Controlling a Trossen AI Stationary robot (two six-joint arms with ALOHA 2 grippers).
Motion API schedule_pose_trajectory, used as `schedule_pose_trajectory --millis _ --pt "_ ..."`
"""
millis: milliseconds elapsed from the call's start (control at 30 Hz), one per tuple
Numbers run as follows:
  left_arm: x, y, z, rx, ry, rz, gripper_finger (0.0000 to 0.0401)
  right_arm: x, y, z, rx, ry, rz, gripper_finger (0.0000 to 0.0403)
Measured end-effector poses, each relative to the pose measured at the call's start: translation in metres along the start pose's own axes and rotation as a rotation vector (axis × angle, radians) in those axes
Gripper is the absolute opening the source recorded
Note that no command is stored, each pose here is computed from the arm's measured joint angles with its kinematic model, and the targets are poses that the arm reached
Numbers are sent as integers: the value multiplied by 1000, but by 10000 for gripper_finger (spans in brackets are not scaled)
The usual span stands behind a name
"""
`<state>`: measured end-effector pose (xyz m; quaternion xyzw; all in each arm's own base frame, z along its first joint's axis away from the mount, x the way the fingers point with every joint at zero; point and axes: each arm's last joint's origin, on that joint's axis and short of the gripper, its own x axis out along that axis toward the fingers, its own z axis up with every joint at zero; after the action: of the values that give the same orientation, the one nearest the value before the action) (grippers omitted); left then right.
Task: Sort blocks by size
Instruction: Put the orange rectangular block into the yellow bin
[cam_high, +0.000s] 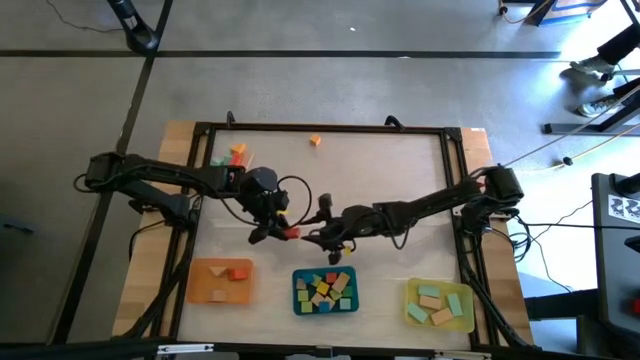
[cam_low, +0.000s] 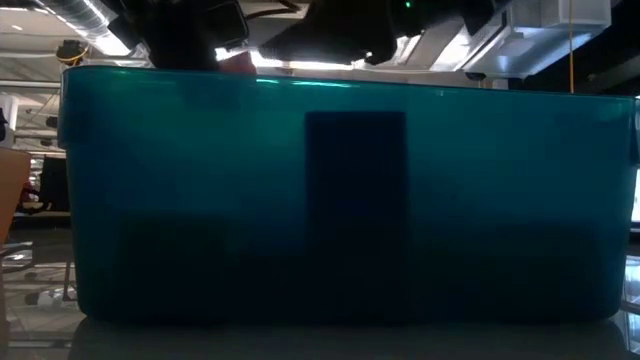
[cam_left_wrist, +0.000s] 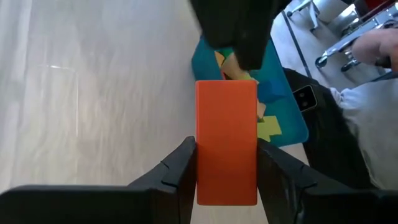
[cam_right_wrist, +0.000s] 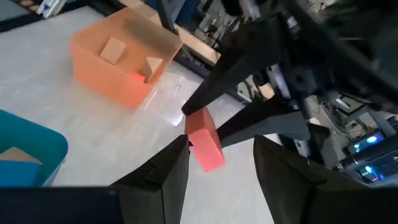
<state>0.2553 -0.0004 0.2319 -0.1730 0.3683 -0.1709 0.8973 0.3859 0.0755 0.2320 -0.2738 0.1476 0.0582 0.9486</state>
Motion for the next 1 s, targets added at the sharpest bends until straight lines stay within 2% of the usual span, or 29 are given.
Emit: schedule_pose_trajectory --millis 533,633,833,1000 --pt "0 0 2 29 -22 -4 126 35 7 -4 -27 36 18 172" --pt "0 0 2 28 -20 -4 127 36 8 -4 -34 38 18 145" --pt "0 -1 2 28 -21 -19 128 36 8 -4 -88 38 22 58" --pt "0 -1 3 34 -30 -19 128 35 8 -5 -89 57 19 55"
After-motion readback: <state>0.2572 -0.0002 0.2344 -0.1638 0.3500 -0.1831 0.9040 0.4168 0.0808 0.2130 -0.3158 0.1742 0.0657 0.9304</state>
